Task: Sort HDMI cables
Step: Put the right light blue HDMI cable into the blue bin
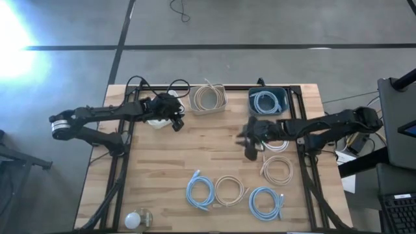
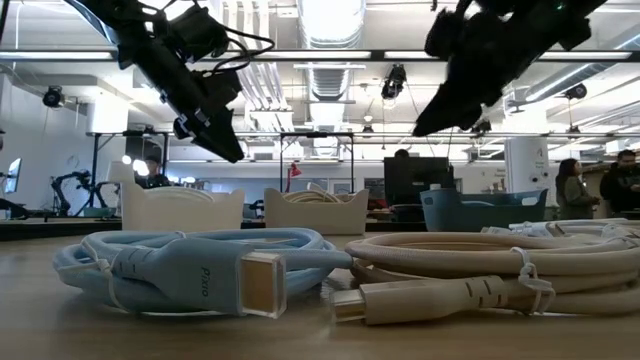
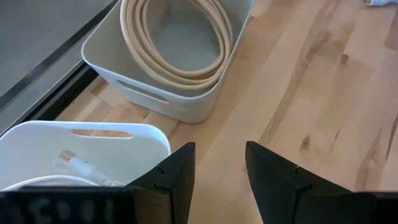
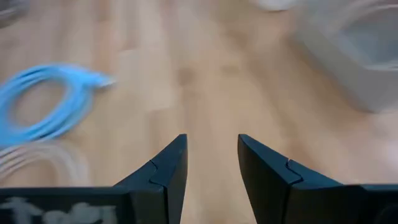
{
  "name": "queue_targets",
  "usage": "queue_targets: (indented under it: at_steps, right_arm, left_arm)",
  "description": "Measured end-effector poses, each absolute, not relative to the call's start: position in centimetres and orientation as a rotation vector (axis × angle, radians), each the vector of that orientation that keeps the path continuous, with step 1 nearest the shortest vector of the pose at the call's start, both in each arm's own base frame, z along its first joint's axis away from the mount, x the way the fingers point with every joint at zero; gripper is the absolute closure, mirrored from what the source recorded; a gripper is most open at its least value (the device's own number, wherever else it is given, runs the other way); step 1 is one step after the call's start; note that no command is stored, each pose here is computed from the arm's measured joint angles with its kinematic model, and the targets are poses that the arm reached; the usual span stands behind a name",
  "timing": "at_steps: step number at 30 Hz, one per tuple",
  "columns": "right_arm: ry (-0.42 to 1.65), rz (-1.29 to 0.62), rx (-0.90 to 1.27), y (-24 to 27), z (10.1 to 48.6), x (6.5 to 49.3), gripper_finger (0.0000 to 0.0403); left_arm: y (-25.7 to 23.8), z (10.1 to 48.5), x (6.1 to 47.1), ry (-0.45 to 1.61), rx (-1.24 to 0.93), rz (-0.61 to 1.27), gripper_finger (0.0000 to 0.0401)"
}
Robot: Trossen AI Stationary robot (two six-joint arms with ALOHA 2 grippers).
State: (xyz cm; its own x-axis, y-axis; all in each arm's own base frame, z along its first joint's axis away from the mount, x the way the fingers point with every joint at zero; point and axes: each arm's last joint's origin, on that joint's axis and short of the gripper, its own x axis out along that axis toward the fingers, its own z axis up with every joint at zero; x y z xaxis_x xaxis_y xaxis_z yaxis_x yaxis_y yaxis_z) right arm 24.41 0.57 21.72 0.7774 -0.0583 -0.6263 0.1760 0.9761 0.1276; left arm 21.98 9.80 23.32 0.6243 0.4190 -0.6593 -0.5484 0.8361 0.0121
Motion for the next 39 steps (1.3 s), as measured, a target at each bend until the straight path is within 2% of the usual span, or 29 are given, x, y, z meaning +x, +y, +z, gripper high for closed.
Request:
queue_targets:
  at_steps: [6, 11, 22, 30, 39]
  right_arm:
    - [0.742, 0.126, 0.273, 4.4, 21.5, 23.8, 0.0268]
    - [0.807, 0.222, 0.339, 7.3, 21.3, 22.9, 0.0268]
    - [1.040, 0.261, 0.525, 11.2, 20.5, 20.3, 0.0268]
    - [1.107, 0.285, 0.491, 12.5, 19.9, 19.0, 0.0268]
    - [1.151, 0.234, 0.451, 11.9, 17.6, 18.0, 0.0268]
  left_arm:
    - [9.8, 23.3, 22.0, 0.703, -0.192, 0.571, 0.0248]
    - [9.9, 23.3, 22.0, 0.702, -0.191, 0.577, 0.0247]
    - [10.0, 23.7, 22.2, 0.647, -0.212, 0.587, 0.0248]
    - [10.0, 23.7, 22.2, 0.638, -0.237, 0.596, 0.0248]
    - [10.0, 23.7, 22.2, 0.638, -0.238, 0.595, 0.0248]
